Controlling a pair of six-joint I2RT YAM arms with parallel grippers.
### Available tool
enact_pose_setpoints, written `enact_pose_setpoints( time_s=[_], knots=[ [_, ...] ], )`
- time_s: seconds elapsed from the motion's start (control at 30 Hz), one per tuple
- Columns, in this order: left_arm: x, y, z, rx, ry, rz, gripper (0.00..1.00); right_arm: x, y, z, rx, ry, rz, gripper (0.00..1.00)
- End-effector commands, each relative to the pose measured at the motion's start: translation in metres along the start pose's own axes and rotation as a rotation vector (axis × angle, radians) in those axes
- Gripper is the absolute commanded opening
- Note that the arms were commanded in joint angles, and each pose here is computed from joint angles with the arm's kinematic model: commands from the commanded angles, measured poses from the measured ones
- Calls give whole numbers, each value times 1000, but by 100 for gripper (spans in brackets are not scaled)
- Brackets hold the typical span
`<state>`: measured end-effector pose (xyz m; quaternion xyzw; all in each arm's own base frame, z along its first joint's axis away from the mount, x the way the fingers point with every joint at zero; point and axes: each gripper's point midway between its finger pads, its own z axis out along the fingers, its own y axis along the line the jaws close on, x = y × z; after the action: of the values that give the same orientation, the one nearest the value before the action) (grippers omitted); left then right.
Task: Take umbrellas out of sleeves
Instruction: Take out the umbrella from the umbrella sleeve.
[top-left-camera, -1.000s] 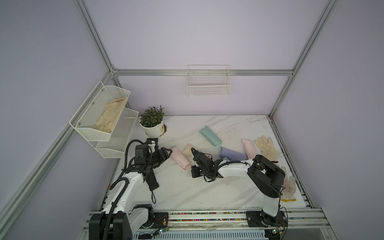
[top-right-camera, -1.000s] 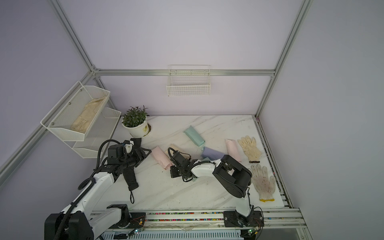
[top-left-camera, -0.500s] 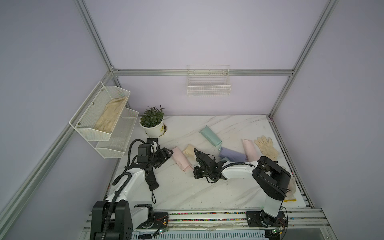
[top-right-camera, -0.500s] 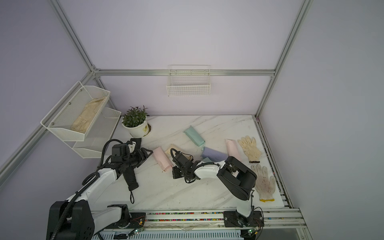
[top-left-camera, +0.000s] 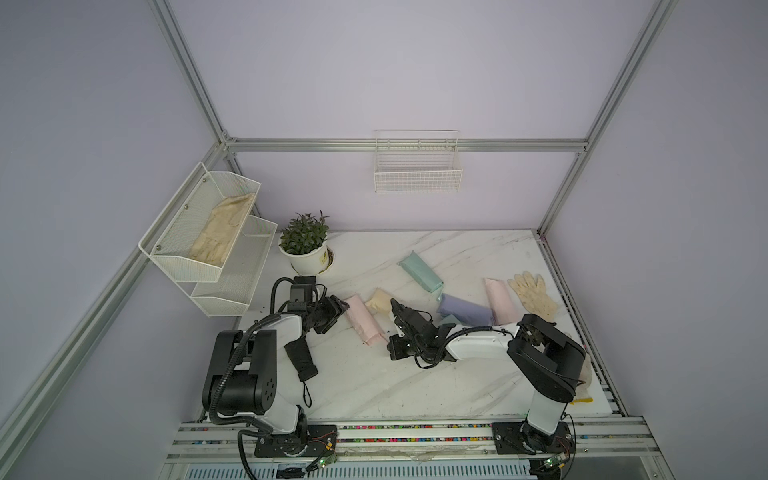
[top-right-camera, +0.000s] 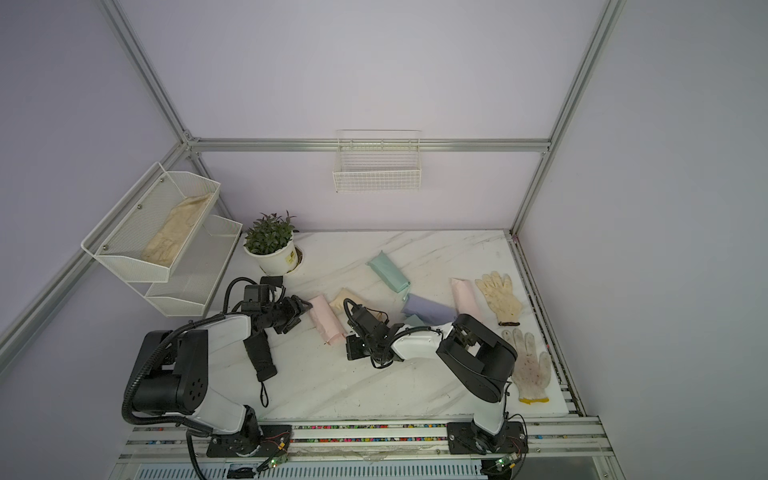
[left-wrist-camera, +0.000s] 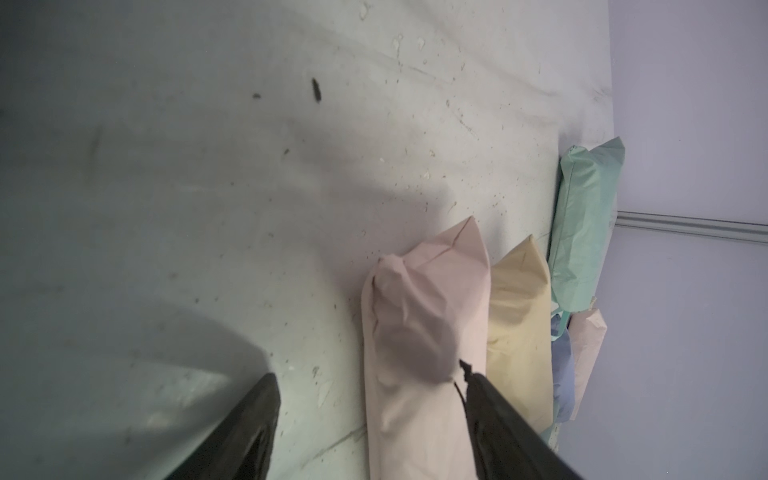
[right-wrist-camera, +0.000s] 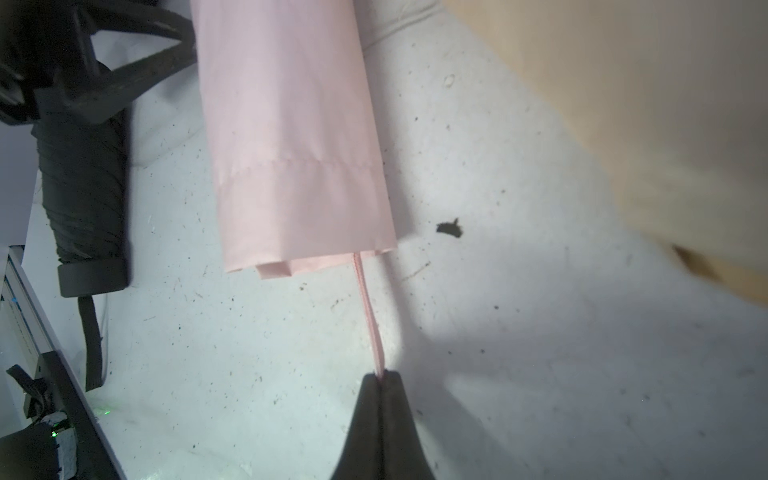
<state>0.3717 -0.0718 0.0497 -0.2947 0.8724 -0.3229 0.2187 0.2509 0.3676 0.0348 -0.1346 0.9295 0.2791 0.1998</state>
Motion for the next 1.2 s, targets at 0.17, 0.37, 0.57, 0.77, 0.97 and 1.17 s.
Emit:
enact_pose_setpoints(
  time_s=[0.17, 0.37, 0.57, 0.77, 0.97, 1.17],
  knots=[
    [-43, -44, 17, 165, -85, -39, 68, -4, 6, -10, -24, -21, 7, 0],
    [-44, -45, 22, 189, -83, -61, 53, -5, 7, -9, -28, -17, 9, 0],
    [-46, -48, 23, 205, -81, -63, 30, -5, 9, -7, -34, -10, 7, 0],
    [-49, -53, 20, 209, -90, -43, 2, -6, 9, -9, -31, -13, 7, 0],
    [-49, -55, 16, 207, -92, -20, 0, -3, 5, -9, -20, -9, 8, 0],
    [-56, -55, 5, 175, -116, 25, 0, 6, -1, -13, -18, -4, 25, 0]
  ],
)
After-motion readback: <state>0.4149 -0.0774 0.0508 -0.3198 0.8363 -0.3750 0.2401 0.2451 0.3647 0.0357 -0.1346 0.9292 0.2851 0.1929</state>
